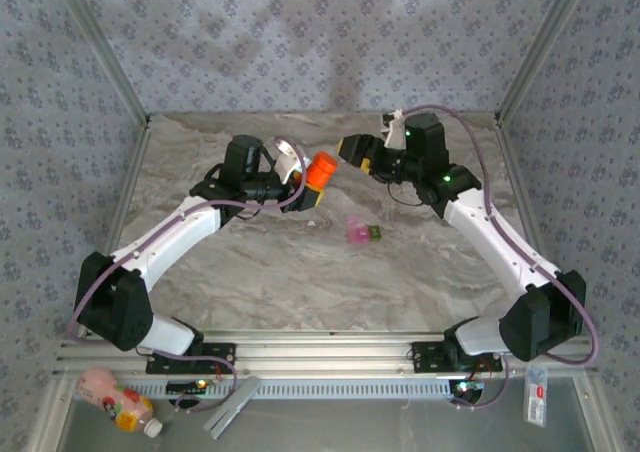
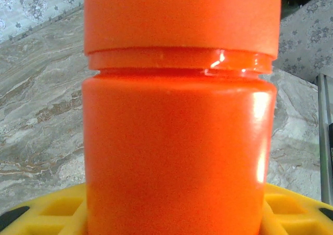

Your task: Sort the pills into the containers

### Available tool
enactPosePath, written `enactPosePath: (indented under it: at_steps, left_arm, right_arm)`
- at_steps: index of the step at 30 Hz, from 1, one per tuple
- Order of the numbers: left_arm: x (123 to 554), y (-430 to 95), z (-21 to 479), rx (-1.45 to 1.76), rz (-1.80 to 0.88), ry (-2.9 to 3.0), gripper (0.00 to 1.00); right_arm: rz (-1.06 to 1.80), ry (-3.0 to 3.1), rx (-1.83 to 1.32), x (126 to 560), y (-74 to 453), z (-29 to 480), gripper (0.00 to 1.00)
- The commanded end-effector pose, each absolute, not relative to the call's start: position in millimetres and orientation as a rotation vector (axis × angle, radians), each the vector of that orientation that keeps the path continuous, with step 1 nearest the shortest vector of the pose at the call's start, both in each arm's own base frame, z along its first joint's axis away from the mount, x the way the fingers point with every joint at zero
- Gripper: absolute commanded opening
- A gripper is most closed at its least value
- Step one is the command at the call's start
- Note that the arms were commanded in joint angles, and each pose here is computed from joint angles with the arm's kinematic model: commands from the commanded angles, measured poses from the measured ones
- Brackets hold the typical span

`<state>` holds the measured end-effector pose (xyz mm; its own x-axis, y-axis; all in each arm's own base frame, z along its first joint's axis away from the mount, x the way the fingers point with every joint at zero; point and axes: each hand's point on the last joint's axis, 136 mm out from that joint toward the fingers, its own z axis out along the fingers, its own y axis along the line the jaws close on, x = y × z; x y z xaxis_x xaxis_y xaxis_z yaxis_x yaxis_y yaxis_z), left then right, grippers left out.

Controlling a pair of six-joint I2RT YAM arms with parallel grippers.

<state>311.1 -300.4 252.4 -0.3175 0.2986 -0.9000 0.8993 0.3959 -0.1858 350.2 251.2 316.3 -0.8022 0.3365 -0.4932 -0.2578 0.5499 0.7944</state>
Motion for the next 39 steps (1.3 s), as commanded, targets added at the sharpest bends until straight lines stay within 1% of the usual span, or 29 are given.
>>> enactPosePath:
  at_steps: [1, 11, 17, 22, 25, 28, 31, 33, 39]
  left_arm:
    - [313, -303, 275, 1.051, -0.914, 1.749, 0.00]
    - [313, -303, 275, 1.051, -0.915, 1.748, 0.00]
    - [314, -303, 275, 1.049, -0.916, 1.750, 0.00]
    - [314, -304, 277, 1.048, -0.918, 1.745, 0.00]
    - [313, -304, 277, 1.049, -0.920, 1.743, 0.00]
    - [312, -304, 278, 1.050, -0.922, 1.741, 0.00]
    - [311, -304, 279, 1.052, -0.926, 1.738, 0.00]
    - [310, -303, 281, 1.053, -0.926, 1.732, 0.00]
    - [309, -302, 280, 1.044, -0.930, 1.736, 0.00]
  right_arm:
    - [1.220, 2.183, 0.124, 353, 257, 322, 0.77]
    - [1.243, 2.207, 0.045, 350, 288, 320, 0.76]
    - [1.254, 2.216, 0.022, 347, 296, 318, 0.71]
    - [1.246, 2.211, -0.021, 347, 297, 317, 0.49]
    - [1.235, 2.178, -0.125, 348, 297, 317, 0.43]
    - [1.291, 2.019, -0.355, 352, 302, 325, 0.43]
    - [1.390, 1.820, -0.576, 348, 301, 328, 0.45]
    - [1.454, 1.777, -0.575, 350, 293, 317, 0.44]
    - [1.503, 1.743, -0.569, 354, 293, 322, 0.42]
